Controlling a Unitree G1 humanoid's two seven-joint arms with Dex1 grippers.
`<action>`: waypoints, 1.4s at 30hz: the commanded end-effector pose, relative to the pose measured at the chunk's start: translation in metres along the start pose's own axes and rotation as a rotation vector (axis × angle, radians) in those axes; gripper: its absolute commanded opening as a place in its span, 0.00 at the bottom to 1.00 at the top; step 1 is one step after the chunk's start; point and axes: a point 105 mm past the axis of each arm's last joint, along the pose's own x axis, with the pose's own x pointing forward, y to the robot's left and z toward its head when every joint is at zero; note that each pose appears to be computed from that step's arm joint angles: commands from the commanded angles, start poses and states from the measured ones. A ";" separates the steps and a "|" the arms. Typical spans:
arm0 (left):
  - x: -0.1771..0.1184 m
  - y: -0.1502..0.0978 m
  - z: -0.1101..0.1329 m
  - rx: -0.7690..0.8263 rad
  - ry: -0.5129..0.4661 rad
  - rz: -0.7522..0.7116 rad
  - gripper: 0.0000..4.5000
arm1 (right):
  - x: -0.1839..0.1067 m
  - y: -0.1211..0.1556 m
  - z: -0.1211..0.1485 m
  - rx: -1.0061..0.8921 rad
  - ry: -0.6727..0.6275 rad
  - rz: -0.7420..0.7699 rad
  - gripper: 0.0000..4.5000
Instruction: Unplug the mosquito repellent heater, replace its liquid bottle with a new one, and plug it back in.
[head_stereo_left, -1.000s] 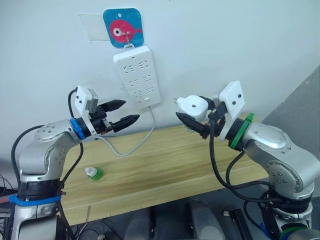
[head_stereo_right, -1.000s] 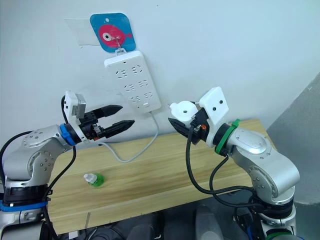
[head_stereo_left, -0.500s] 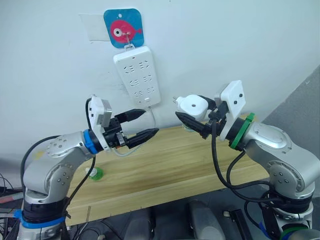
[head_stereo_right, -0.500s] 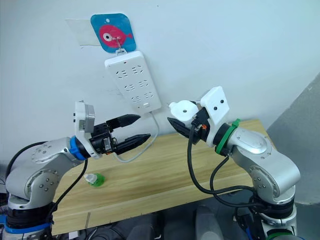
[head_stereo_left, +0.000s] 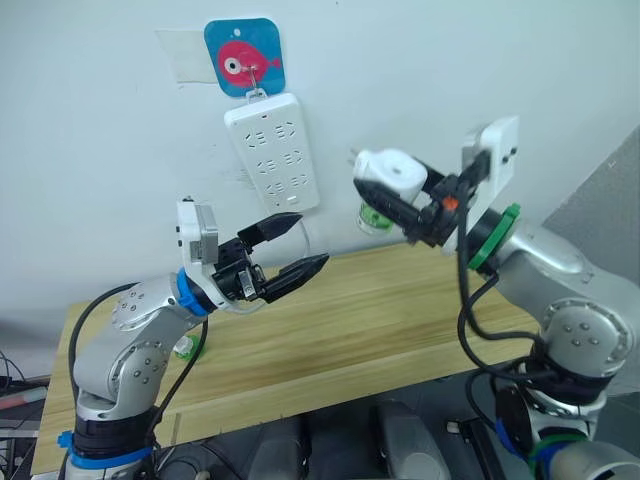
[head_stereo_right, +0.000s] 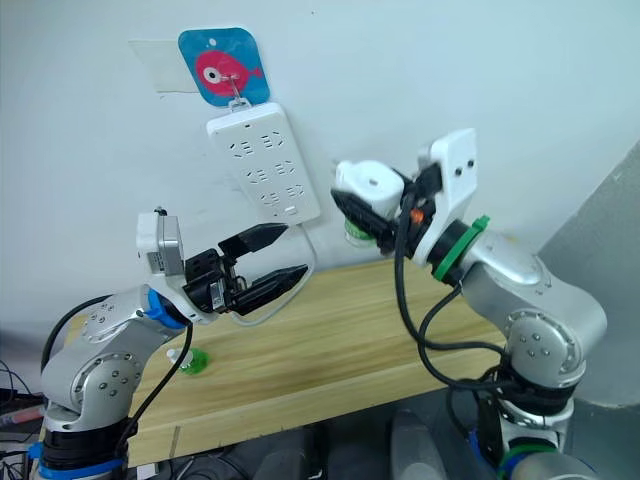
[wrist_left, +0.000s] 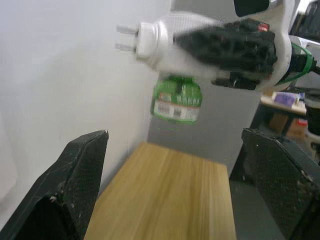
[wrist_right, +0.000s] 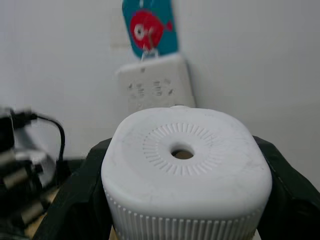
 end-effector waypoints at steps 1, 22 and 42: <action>0.007 -0.004 0.009 0.023 -0.067 -0.029 0.99 | 0.000 -0.002 0.017 0.097 -0.070 -0.015 0.67; 0.046 0.000 0.014 0.013 -0.278 -0.033 0.99 | 0.009 0.007 0.040 0.682 -0.143 -0.033 0.67; 0.068 -0.003 0.021 0.004 -0.348 -0.054 0.99 | 0.012 0.011 0.026 0.732 -0.093 -0.048 0.67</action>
